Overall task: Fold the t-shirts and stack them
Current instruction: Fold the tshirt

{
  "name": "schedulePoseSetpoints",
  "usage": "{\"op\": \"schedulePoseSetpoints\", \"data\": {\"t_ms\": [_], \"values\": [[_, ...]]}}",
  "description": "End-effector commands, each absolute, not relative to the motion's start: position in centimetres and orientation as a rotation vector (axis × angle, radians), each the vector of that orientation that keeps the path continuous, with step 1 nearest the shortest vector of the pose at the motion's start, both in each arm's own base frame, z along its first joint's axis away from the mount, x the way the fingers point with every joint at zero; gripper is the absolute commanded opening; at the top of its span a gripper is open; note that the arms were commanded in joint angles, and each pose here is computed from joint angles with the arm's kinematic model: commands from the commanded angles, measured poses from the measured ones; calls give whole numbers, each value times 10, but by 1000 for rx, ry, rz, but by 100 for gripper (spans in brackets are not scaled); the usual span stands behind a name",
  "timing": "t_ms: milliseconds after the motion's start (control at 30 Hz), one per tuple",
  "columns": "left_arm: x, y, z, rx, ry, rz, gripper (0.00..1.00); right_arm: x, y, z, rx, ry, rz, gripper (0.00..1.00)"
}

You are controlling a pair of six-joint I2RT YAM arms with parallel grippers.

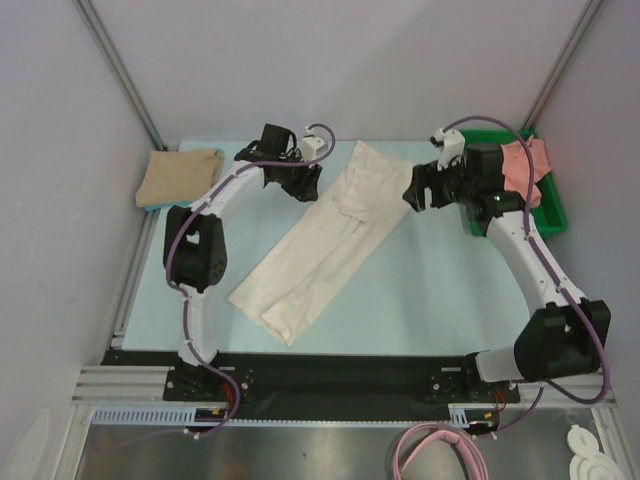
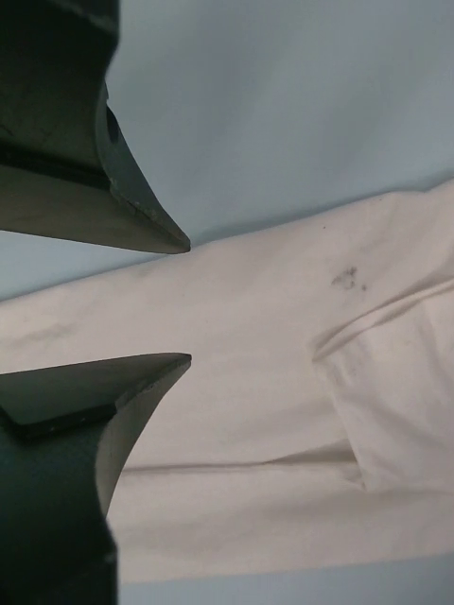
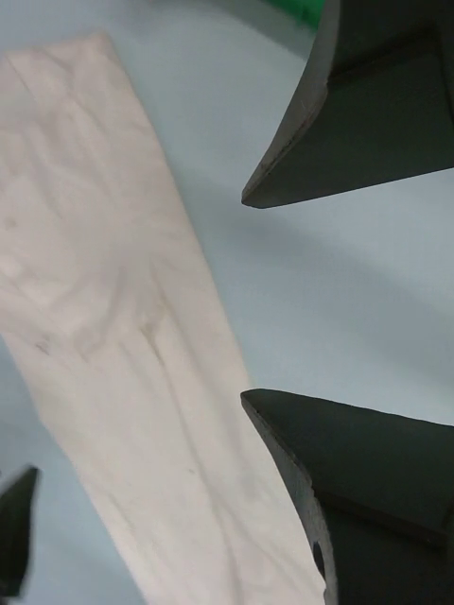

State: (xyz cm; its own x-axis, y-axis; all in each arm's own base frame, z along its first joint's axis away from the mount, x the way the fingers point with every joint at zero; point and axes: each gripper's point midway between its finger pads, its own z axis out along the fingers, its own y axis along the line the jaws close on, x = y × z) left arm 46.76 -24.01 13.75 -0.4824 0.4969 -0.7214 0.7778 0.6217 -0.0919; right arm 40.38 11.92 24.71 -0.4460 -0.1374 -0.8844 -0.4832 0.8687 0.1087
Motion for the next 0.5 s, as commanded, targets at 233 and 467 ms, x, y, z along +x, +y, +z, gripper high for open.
{"op": "schedulePoseSetpoints", "data": {"t_ms": [233,467], "values": [[514,-255,102,884,2242,-840,53,317,141,232,-656,1919,594,84],[527,-259,80,877,2261,-854,51,318,135,234,-622,1920,625,85]]}}
